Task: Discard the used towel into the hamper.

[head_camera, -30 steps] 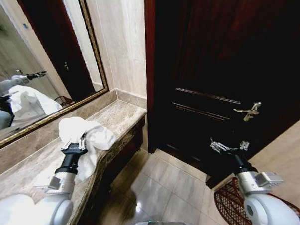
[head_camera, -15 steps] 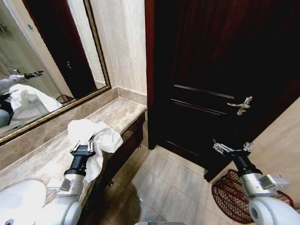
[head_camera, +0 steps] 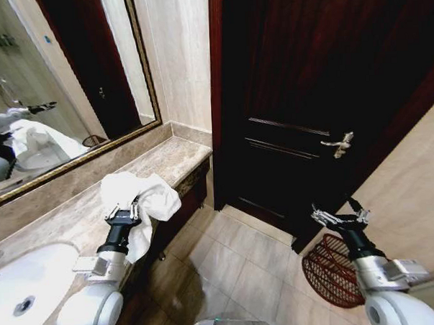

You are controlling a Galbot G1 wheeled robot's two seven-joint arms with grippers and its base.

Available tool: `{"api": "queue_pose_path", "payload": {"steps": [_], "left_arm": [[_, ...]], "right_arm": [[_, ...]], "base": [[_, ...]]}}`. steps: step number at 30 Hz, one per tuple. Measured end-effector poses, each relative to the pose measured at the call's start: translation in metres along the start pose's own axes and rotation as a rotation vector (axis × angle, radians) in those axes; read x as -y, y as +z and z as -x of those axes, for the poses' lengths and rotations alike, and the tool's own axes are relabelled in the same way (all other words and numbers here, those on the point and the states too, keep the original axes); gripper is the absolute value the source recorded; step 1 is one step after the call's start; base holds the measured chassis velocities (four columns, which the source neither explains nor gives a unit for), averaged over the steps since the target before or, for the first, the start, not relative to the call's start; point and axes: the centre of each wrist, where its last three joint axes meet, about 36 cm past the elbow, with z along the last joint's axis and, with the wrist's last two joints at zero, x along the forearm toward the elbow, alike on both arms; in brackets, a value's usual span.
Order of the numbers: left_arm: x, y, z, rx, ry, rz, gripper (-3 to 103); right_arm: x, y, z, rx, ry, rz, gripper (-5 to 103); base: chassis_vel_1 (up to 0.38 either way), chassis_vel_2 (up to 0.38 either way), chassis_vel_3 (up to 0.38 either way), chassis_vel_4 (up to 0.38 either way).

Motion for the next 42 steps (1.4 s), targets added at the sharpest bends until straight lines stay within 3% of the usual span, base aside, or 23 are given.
{"api": "queue_pose_path", "payload": {"steps": [23, 42], "left_arm": [[-0.0015, 0.0017, -0.0002, 0.000, 0.002, 0.013, 10], [-0.0015, 0.0042, -0.0009, 0.000, 0.003, 0.019, 10]], "right_arm": [[-0.0053, -0.0026, -0.0044, 0.002, 0.025, 0.006, 100], [-0.0062, -0.0039, -0.0041, 0.019, 0.021, 0.006, 100]], "base": [[-0.074, -0.075, -0.063, -0.071], [-0.200, -0.200, -0.042, -0.052]]}}
